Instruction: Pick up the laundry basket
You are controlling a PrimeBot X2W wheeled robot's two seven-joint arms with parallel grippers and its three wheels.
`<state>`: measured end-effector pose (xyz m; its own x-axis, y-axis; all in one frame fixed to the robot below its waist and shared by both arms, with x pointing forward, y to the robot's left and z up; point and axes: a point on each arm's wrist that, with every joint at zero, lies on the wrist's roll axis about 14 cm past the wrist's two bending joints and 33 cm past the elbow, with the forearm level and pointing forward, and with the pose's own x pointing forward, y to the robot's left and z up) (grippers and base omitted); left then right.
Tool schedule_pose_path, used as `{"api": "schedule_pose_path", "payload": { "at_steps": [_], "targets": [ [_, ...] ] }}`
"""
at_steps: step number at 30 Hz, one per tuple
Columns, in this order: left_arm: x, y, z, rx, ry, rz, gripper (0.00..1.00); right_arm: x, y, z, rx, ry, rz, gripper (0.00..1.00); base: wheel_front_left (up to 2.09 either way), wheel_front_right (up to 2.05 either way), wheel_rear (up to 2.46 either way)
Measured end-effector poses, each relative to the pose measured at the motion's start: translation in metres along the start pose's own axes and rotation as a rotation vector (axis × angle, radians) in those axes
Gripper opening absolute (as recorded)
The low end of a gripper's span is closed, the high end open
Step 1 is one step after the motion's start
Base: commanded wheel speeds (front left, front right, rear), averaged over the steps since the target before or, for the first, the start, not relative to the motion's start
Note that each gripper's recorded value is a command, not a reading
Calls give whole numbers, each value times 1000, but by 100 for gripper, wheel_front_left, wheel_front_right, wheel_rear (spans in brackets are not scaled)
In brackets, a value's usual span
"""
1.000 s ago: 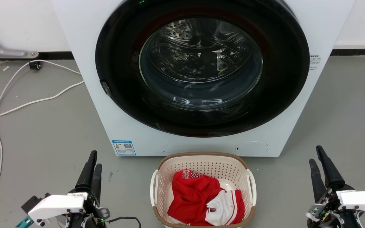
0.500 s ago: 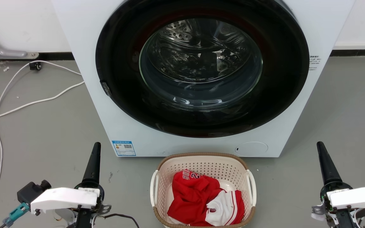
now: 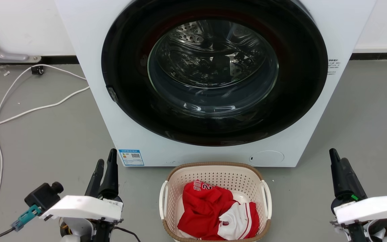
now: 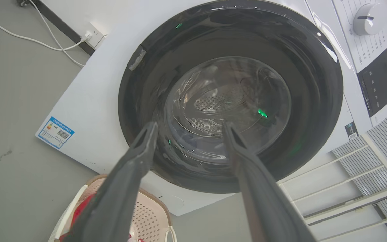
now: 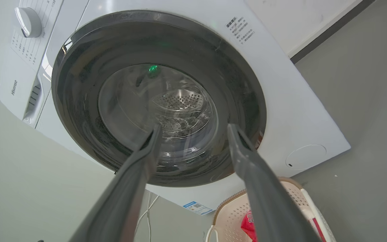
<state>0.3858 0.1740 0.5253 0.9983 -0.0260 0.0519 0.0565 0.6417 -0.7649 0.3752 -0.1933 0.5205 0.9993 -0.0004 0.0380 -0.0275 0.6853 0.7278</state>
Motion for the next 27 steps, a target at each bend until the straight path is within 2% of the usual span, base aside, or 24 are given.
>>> {"api": "schedule_pose_path", "payload": {
  "at_steps": [27],
  "targets": [
    [0,-4,-9,424,13,-30,100,-6,6,-7,-437,45,29,100,0,0,0]
  ]
}}
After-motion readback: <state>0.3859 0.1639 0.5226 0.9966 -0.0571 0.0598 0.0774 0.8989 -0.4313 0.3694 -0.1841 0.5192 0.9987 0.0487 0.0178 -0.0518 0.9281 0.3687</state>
